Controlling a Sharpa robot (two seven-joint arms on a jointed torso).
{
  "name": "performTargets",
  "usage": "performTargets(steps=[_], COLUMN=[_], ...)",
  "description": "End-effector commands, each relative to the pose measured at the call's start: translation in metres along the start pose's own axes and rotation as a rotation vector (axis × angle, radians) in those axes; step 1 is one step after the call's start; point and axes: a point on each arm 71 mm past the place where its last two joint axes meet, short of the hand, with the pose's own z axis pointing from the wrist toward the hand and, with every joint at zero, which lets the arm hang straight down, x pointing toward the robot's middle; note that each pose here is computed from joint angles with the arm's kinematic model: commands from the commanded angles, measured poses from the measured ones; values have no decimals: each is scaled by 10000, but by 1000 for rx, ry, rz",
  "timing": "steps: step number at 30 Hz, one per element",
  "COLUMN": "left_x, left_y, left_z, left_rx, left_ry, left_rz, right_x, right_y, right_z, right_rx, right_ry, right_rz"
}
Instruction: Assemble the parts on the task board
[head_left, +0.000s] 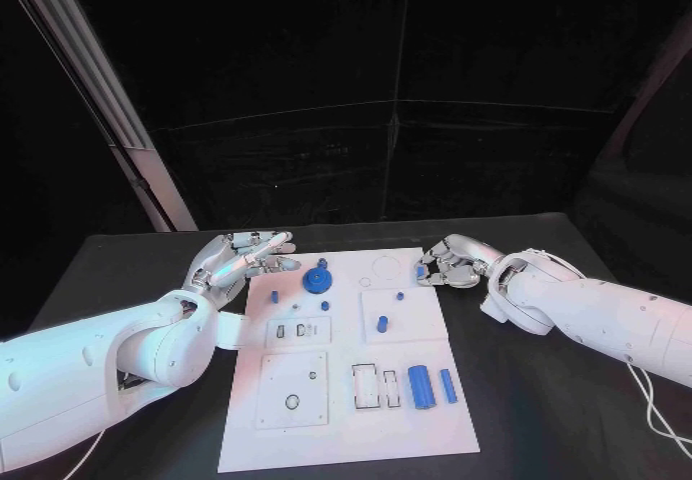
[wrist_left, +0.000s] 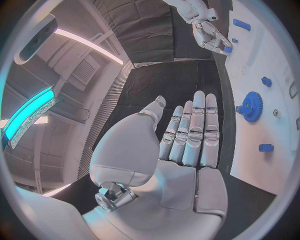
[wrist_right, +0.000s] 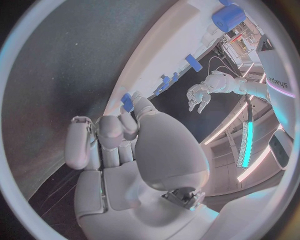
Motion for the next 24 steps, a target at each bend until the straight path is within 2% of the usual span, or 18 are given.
performTargets(steps=[1,9,18,24], left_x=[10,6,-7,-18], left_y=[-9,-8,-10,-11], left_z=[4,5,0,-2], left_rx=[5,4,4,4], left_ry=[10,9,5,3], left_rz=[-4,-4,-2,-1], right_x=[2,7,-11,-1], right_y=[10,21,89,228], right_z=[7,18,23,5], right_rx=[-2,1,-18,-44], right_ry=[8,1,-57,-89], right_rz=[-10,-15,-26,-19])
